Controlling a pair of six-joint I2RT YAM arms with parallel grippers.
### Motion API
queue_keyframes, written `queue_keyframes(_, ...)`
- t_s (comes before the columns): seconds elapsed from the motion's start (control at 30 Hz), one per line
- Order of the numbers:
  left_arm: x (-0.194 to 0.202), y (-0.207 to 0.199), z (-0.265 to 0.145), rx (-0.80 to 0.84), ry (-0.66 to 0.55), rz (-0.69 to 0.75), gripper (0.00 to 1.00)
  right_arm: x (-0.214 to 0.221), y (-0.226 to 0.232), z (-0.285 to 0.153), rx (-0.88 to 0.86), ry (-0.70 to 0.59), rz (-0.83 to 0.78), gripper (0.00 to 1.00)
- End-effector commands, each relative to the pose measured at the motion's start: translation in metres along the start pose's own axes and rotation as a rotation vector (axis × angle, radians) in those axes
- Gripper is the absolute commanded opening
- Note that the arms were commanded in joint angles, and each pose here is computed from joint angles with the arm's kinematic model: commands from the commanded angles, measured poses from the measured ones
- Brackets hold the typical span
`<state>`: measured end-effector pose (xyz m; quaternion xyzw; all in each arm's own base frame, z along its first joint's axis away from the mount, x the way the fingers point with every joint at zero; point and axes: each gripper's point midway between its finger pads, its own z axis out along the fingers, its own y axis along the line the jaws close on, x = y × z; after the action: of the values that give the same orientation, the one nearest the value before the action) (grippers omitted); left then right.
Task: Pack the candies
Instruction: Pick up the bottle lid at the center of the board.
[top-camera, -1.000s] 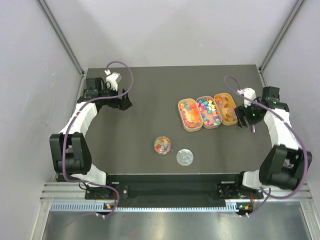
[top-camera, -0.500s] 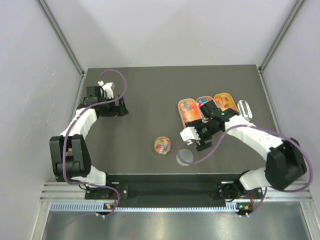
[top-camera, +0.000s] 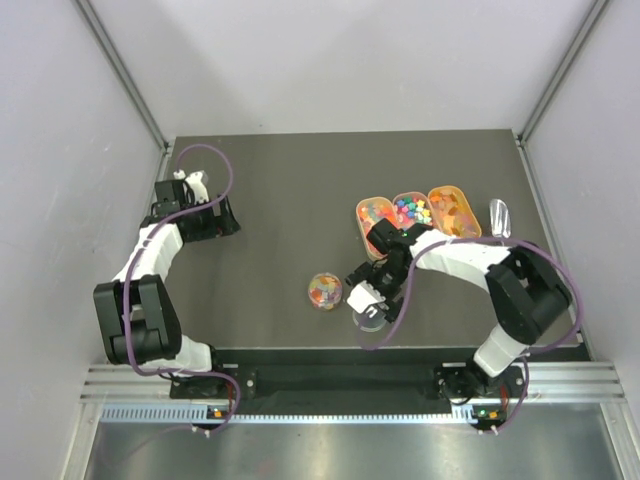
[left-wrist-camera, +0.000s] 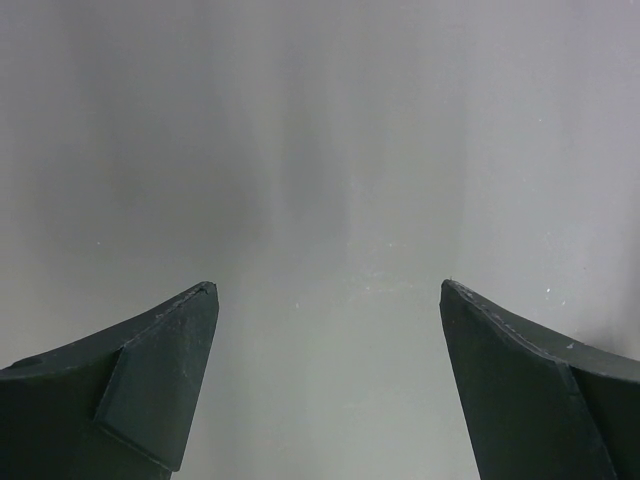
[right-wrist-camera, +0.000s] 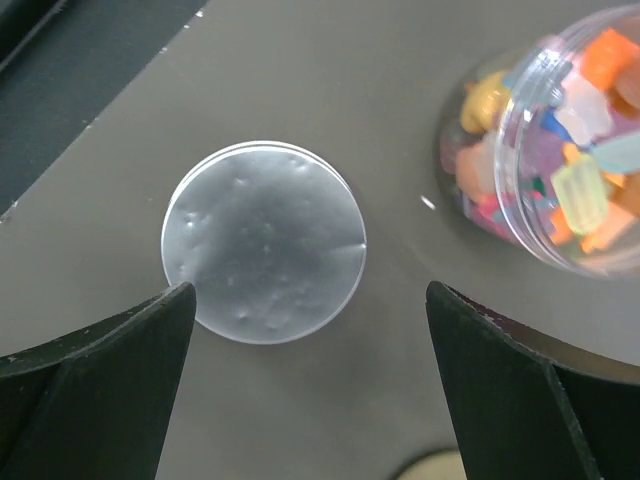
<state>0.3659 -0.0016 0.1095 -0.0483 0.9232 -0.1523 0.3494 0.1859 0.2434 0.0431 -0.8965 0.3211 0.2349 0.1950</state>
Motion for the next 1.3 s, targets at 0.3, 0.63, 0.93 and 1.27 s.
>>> queue_keyframes(0.3,-0.014,-0.002,-0.001,0.007,-0.038,0.021,0.95,-0.017,0.014,0.008,-0.143,-0.082,-0.113,0.96)
queue_keyframes(0.63,-0.016,-0.003,0.003,0.021,-0.034,0.013,0.95,-0.009,0.007,0.018,-0.143,-0.048,-0.096,0.97)
queue_keyframes(0.93,-0.015,-0.004,0.002,0.022,-0.033,0.017,0.95,-0.001,0.002,0.026,-0.16,-0.022,-0.09,0.93)
queue_keyframes(1.27,-0.021,-0.007,0.005,0.047,-0.035,0.013,0.94,0.001,-0.004,-0.019,-0.071,0.077,-0.042,0.67)
